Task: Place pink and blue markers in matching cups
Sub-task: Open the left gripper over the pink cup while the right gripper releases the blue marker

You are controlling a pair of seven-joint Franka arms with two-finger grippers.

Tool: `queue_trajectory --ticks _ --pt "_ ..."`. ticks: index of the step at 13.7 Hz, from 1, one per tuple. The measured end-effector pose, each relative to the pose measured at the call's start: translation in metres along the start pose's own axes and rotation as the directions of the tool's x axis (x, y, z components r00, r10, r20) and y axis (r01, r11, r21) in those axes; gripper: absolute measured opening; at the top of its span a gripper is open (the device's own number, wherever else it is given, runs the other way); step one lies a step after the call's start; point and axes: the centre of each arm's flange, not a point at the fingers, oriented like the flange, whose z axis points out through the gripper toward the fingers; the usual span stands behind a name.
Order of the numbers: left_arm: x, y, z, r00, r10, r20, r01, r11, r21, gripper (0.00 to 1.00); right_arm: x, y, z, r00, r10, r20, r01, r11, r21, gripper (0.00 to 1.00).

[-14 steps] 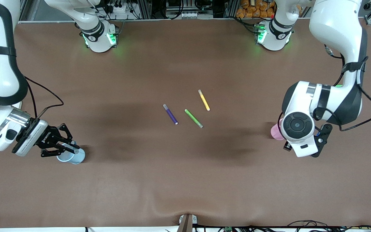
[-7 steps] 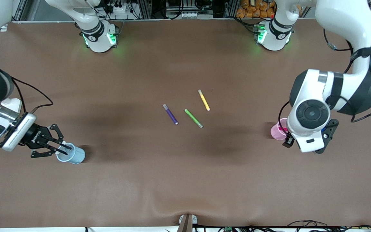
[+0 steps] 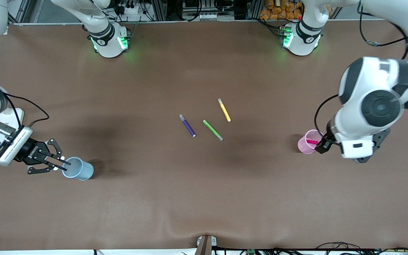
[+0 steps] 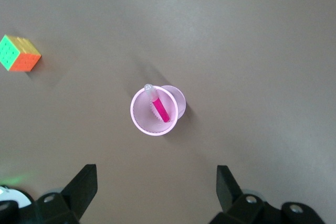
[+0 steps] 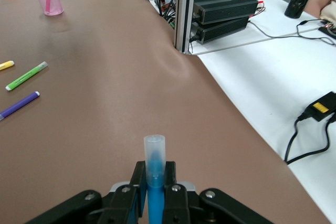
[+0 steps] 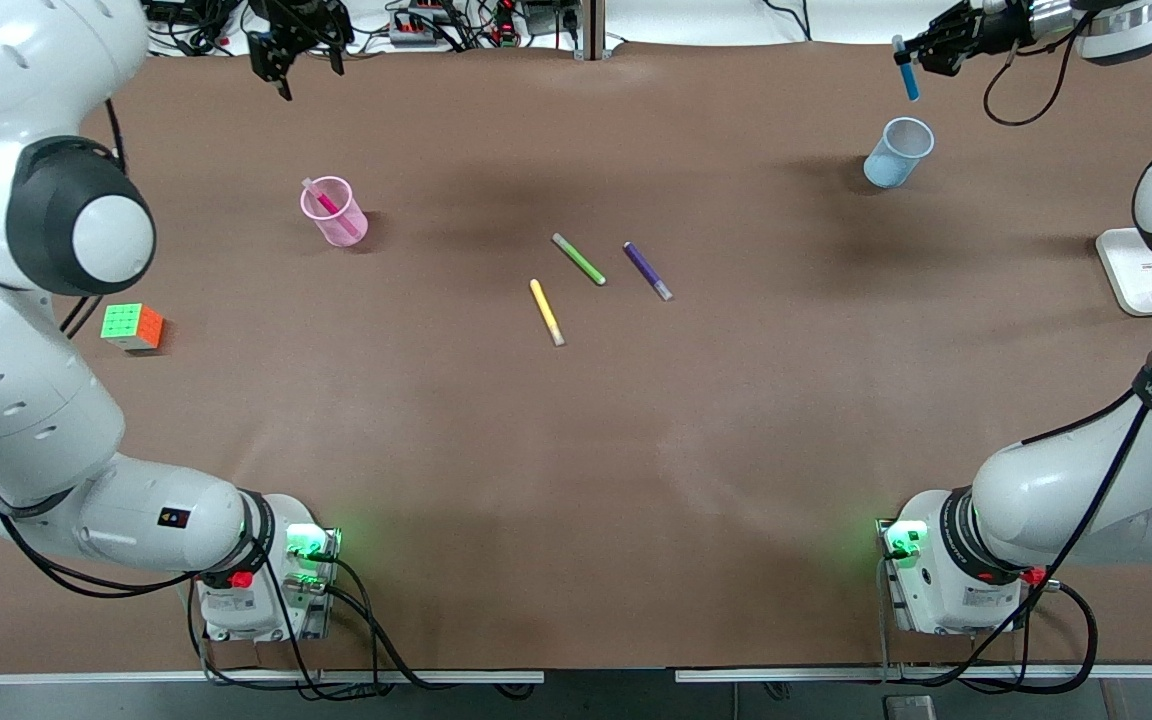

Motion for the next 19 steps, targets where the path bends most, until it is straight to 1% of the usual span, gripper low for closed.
queue_trajectory --ticks 3,5,9,11,15,17,18,19 --pt "0.01 -0.022 -0.019 0.996 0.087 0.022 -0.087 0.996 -0.027 1.0 -0.016 -0.001 0.014 1.0 0.002 0.005 -0.002 1.0 0.019 0.17" --pt "0.012 -0.029 -0.026 0.996 0.09 0.019 -0.089 0.995 -0.039 1.0 -0.027 0.0 0.017 1.0 0.015 0.009 -0.015 1.0 0.024 0.17" --pt "0.007 -0.032 -0.03 0.996 0.088 0.029 -0.087 0.996 -0.024 1.0 -0.049 0.0 0.024 0.999 0.046 0.017 -0.047 0.998 0.037 0.17" --pt "0.007 -0.036 -0.036 0.995 0.1 0.022 -0.1 0.995 -0.032 1.0 -0.059 0.0 0.028 0.998 0.06 0.02 -0.061 0.997 0.044 0.17" --pt "0.008 -0.055 -0.063 0.983 0.18 -0.013 -0.181 0.982 -0.062 1.0 -0.066 0.0 0.029 0.997 0.071 0.024 -0.072 0.996 0.045 0.17" --pt "0.006 -0.06 -0.072 0.97 0.242 -0.028 -0.243 0.967 -0.07 1.0 -0.072 0.0 0.028 0.996 0.08 0.027 -0.081 0.996 0.043 0.18" --pt "0.006 -0.063 -0.075 0.958 0.284 -0.036 -0.286 0.956 -0.073 1.0 -0.075 0.001 0.028 0.996 0.084 0.029 -0.085 0.995 0.042 0.23" --pt "0.007 -0.067 -0.079 0.941 0.334 -0.046 -0.337 0.939 -0.075 1.0 -0.077 0.001 0.027 0.996 0.087 0.029 -0.088 0.995 0.04 0.35"
